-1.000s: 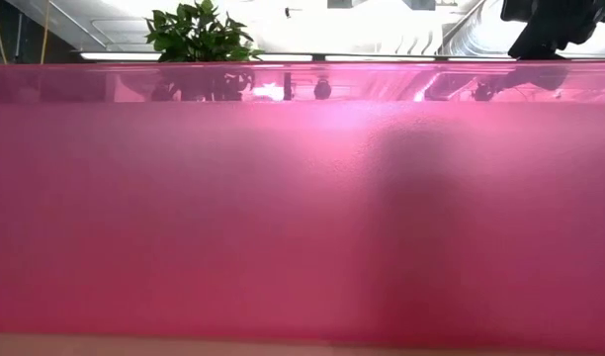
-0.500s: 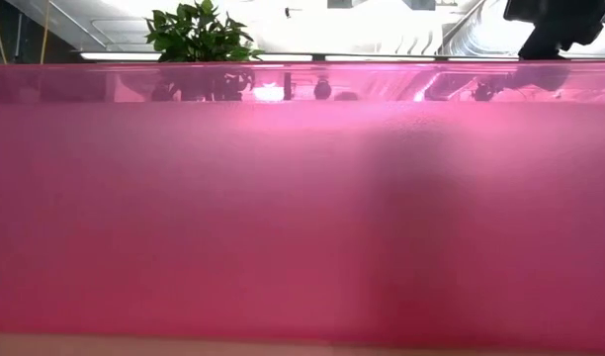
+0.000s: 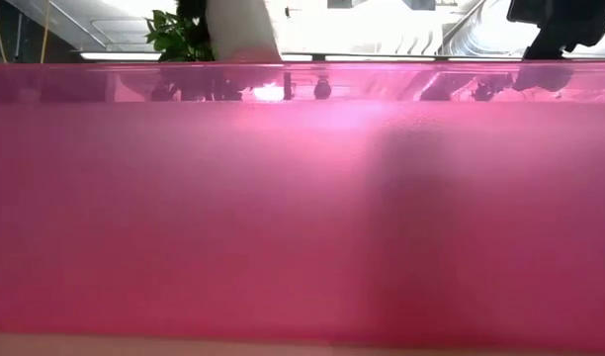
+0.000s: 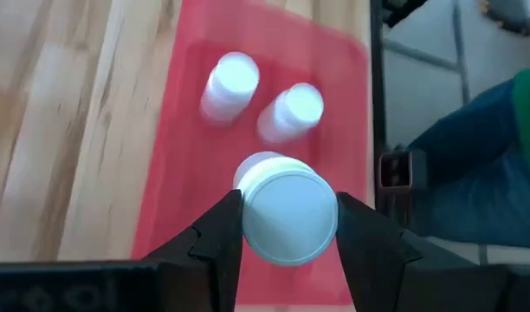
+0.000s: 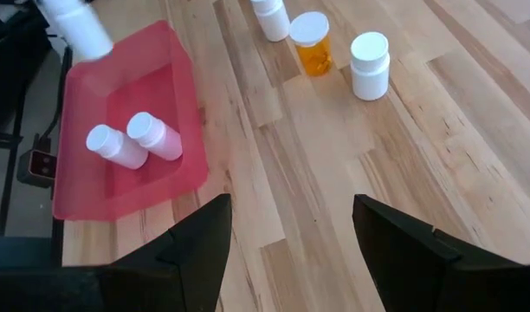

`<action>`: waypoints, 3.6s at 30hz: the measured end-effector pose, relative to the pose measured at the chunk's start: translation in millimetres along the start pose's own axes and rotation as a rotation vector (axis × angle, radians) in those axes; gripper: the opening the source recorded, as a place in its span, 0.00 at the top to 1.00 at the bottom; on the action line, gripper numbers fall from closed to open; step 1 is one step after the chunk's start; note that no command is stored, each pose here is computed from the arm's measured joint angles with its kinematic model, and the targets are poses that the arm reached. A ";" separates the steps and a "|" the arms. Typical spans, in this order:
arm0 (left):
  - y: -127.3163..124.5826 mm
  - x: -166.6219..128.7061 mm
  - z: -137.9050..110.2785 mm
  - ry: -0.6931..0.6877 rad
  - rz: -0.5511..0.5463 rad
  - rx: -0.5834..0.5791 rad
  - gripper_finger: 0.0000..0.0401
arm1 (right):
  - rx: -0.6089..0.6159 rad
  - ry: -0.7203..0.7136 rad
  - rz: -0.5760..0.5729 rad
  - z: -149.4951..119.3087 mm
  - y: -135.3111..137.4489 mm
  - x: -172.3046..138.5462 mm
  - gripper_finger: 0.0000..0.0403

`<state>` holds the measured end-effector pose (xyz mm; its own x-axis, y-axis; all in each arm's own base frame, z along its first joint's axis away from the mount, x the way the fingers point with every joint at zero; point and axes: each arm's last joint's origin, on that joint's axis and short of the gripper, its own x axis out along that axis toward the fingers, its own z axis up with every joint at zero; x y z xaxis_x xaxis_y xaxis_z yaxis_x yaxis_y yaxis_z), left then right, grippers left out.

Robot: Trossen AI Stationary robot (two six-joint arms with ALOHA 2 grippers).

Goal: Pick and place pill bottles into a basket
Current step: Put the white pill bottle into the red bin

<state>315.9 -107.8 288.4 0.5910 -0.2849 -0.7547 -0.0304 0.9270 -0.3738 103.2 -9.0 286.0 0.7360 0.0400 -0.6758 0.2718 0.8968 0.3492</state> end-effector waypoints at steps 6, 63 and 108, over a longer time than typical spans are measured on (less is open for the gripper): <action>2.6 15.8 0.2 0.016 0.042 0.039 0.53 | -0.012 0.000 0.000 0.1 0.0 0.0 0.42; 20.2 57.5 2.0 0.209 0.129 0.259 0.53 | -0.022 0.003 -0.006 -0.4 -0.3 0.0 0.42; 19.8 103.5 25.2 0.267 0.074 0.323 0.53 | -0.033 0.003 -0.006 -0.5 -0.3 0.0 0.42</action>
<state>396.8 -112.8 216.4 0.3658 -0.2290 -0.9021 0.2143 0.9639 -0.1578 102.8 -9.1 285.6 0.7324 0.0362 -0.6799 0.2556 0.9109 0.3239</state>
